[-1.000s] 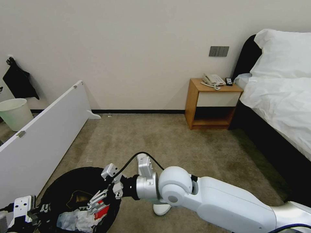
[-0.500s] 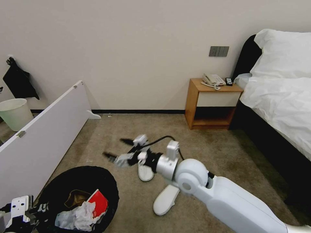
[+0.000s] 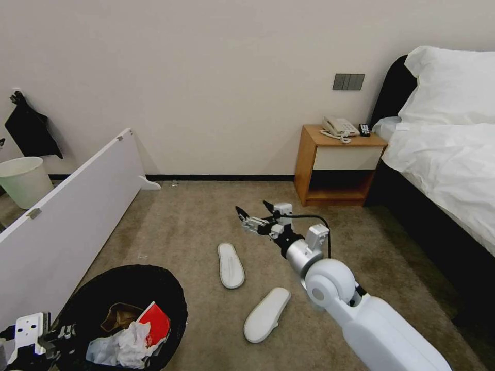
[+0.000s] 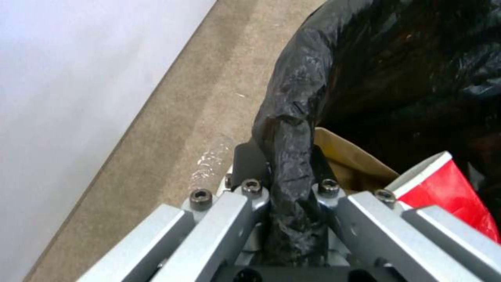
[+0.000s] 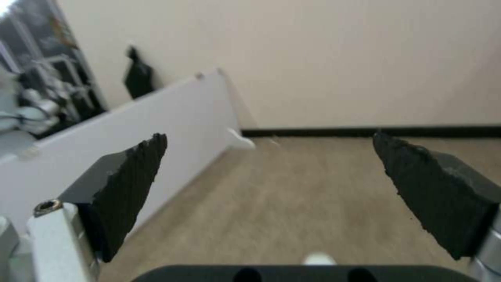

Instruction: Pick up the trash bin, then pick up the garbage from the floor and place it into the trash bin.

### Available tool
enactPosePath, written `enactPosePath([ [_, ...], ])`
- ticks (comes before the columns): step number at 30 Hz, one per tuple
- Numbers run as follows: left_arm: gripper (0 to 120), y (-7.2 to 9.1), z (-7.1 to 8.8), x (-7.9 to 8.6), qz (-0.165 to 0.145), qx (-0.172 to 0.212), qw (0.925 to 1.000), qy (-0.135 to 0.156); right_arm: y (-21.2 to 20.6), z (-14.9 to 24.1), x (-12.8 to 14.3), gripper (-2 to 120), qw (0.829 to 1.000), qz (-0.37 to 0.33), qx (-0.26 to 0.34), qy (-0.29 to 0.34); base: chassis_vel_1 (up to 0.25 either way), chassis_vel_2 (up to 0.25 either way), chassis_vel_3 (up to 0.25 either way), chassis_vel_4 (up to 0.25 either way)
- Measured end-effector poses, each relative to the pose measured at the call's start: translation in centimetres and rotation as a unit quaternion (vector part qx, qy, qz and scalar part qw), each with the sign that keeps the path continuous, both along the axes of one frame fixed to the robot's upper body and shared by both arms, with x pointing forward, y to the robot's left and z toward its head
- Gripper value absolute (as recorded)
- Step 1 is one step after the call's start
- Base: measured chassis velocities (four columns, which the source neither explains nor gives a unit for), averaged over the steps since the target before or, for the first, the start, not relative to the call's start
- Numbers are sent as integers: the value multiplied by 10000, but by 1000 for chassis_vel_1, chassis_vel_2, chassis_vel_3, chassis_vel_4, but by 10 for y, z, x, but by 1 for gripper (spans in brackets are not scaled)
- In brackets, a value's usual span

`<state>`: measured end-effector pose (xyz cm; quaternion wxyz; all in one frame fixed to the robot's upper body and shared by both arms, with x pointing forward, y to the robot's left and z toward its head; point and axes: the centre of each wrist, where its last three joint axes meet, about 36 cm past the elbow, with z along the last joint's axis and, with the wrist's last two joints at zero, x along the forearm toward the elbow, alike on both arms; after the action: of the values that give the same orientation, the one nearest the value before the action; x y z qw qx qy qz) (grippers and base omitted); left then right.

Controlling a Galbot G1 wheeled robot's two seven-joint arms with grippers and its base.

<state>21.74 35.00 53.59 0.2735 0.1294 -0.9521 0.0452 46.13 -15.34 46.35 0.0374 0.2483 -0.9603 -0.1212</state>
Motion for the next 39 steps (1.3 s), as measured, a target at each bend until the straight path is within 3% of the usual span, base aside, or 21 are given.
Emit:
enactPosePath([
  [13, 3, 0, -1, -1, 25, -14, 10000, 6, -5, -60, -38, 100, 9958, -466, -431, 664, 0, 0, 0, 0],
  [21, 3, 1, 0, -2, 84, 2, 10000, -12, -22, -111, -89, 100, 9835, -1241, -839, 1014, 0, 0, 0, 0],
  [29, 3, 1, -2, -2, 86, -16, 10000, 17, -55, -136, -140, 100, 9686, -1954, -1439, 539, 0, 0, 0, 0],
  [39, 3, 2, -6, 0, 63, -39, 10000, 53, -76, -151, -187, 100, 9644, -1919, -1775, 410, 0, 0, 0, 0],
])
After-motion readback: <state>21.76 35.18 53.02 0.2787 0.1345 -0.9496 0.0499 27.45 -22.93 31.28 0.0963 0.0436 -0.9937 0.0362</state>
